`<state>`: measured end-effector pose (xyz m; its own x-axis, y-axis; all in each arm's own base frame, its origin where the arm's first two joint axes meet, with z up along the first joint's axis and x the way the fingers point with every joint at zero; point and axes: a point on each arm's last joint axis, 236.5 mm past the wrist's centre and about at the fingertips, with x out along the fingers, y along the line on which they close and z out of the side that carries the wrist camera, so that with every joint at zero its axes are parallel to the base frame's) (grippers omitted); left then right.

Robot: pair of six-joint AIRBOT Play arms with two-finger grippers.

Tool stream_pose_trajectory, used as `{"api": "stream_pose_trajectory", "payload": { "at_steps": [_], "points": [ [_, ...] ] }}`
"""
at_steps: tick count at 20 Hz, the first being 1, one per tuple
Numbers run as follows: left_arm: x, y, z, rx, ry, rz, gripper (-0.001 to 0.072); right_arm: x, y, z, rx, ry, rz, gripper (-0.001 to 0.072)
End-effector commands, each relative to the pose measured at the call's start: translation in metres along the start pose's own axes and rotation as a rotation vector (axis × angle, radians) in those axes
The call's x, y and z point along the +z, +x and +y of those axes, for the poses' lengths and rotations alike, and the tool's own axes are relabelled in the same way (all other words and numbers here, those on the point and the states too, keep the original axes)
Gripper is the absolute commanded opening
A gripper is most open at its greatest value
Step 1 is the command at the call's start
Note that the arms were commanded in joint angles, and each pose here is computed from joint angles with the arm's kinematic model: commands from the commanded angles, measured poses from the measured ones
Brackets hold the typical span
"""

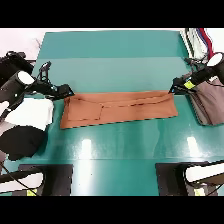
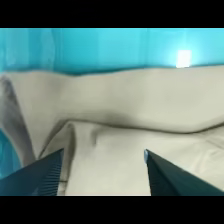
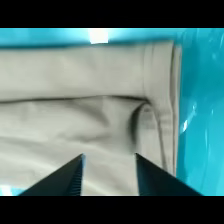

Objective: Fold the shirts.

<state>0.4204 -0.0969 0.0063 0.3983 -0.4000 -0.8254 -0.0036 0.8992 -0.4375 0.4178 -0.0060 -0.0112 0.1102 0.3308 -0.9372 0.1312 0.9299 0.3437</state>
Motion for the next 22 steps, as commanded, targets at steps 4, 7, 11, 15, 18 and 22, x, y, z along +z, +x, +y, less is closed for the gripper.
{"api": "stream_pose_trajectory", "payload": {
  "at_steps": [4, 7, 11, 15, 18, 22],
  "points": [
    [0.002, -0.014, -0.047, -0.123, 0.041, 0.042, 0.0037, -0.006, -0.015, -0.047, 0.124, 0.071, -0.006, 0.0533],
    [-0.004, -0.002, -0.084, -0.153, 0.109, 0.025, 0.0025, -0.036, 0.011, -0.081, 0.179, 0.162, 0.062, 0.0532],
    [-0.013, 0.014, -0.142, -0.206, 0.132, -0.023, 0.0025, -0.049, 0.047, -0.059, 0.413, 0.23, 0.111, 0.0515],
    [-0.044, 0.049, -0.175, -0.233, 0.152, 0.039, 0.0025, -0.044, 0.072, -0.024, 0.469, 0.157, 0.147, 0.0393],
    [-0.057, 0.076, -0.192, -0.272, 0.112, 0.075, 0.0025, -0.034, 0.067, 0.002, 0.453, 0.059, 0.139, 0.0017],
    [-0.058, 0.103, -0.212, -0.303, 0.102, 0.119, 0.0025, 0.0, -0.001, 0.035, 0.412, -0.102, -0.03, 0.0016]
  ]
}}
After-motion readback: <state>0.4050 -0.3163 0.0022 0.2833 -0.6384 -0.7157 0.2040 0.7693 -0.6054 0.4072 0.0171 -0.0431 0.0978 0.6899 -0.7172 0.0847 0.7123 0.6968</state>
